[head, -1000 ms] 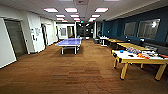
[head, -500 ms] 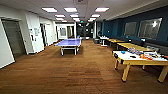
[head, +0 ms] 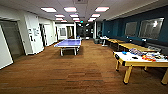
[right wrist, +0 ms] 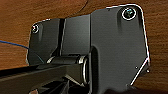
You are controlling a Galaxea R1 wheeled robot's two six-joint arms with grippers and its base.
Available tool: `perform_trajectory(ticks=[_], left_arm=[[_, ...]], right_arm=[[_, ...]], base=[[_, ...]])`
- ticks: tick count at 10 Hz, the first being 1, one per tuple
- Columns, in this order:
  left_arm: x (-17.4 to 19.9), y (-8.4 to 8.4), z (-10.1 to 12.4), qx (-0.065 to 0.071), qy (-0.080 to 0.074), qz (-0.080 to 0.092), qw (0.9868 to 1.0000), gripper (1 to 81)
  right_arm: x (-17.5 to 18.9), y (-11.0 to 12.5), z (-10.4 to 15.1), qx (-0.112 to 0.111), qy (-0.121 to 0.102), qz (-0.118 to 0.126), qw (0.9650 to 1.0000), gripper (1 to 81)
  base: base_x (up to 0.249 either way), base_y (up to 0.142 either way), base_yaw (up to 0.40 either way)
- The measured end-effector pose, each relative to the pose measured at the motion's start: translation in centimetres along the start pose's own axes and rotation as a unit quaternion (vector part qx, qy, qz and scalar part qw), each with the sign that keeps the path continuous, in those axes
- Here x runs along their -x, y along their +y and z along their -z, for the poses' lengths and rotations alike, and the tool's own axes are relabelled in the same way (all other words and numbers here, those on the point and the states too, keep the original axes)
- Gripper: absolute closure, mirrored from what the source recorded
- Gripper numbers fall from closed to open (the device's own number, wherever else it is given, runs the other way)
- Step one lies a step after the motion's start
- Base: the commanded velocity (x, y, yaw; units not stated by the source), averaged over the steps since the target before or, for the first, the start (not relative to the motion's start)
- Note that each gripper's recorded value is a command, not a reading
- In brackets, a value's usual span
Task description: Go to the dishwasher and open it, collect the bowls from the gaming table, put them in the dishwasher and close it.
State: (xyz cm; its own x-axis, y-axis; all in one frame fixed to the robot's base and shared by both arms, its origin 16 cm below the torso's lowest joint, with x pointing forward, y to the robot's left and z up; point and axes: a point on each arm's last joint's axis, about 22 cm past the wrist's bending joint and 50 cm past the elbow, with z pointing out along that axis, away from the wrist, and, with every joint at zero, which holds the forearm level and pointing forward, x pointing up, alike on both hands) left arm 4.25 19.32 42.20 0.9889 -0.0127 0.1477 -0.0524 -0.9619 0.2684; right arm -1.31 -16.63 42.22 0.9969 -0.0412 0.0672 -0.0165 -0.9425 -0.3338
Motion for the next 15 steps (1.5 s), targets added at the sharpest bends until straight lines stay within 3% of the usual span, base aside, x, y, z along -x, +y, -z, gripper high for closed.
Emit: perform_trajectory(ticks=[2, 15], left_arm=[[-0.15, 0.77, -0.16, 0.005, 0.001, 0.0, 1.0, 1.0], [-0.24, 0.91, -0.19, 0.005, 0.002, 0.0, 1.0, 1.0]], right_arm=[[0.12, 0.47, 0.11, 0.003, -0.001, 0.0, 1.0, 1.0], [0.0, 0.02, 0.0, 0.0, 0.0, 0.0, 1.0, 1.0]], base=[[0.19, 0.0, 0.0], [0.193, 0.0, 0.0]])
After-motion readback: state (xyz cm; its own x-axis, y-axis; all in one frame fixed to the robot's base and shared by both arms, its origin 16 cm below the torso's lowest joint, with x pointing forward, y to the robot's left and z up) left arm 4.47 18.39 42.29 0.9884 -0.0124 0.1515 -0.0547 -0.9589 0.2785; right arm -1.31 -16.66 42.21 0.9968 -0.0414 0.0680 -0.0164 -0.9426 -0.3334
